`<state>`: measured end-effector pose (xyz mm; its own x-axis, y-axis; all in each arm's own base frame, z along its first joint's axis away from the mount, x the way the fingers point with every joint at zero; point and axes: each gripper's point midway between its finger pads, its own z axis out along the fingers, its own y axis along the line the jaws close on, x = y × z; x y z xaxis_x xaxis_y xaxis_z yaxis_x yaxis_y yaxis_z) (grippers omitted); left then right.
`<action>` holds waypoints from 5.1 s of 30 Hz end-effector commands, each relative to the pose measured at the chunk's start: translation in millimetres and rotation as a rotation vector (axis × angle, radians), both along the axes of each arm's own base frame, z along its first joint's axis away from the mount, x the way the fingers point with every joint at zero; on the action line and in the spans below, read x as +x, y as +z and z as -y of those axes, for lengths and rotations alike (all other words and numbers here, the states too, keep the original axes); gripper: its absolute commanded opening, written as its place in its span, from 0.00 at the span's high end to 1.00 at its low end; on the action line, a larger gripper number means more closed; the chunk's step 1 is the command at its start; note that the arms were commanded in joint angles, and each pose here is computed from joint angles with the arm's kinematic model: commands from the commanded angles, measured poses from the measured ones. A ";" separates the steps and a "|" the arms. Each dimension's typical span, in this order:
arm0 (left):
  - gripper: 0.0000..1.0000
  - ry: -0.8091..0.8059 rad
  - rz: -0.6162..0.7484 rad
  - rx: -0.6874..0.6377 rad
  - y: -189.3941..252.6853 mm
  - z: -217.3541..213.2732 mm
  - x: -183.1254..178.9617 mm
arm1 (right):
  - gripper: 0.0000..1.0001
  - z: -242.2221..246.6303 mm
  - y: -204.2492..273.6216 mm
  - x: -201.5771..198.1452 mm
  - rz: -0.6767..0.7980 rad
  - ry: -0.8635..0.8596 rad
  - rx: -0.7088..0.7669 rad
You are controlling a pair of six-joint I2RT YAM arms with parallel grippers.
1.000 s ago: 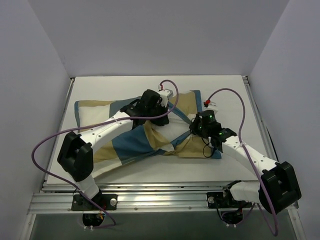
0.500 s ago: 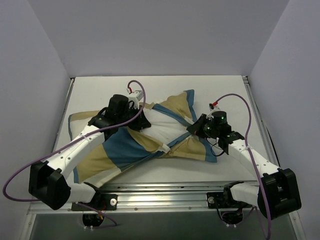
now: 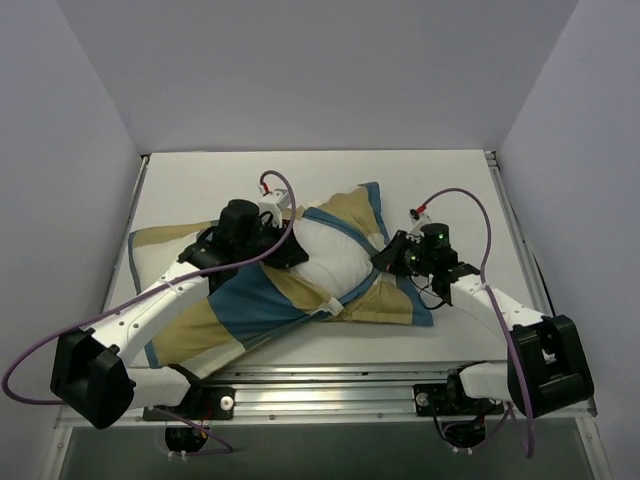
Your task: Remove the pillowcase from the pillow
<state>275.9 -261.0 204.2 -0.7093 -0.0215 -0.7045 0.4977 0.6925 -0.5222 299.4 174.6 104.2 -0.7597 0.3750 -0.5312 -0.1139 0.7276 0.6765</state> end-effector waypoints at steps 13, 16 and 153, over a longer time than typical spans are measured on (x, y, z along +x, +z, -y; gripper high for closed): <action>0.03 -0.298 0.560 0.348 69.9 83.8 28.5 | 1.00 -1.9 -0.2 54.0 0.107 0.006 -0.172; 0.03 -0.388 0.584 0.417 57.8 106.7 28.7 | 1.00 -4.8 2.5 54.9 0.113 0.016 -0.173; 0.98 -0.334 0.250 0.021 27.2 -0.1 -130.8 | 1.00 138.0 -14.4 150.0 -0.073 -0.565 -0.518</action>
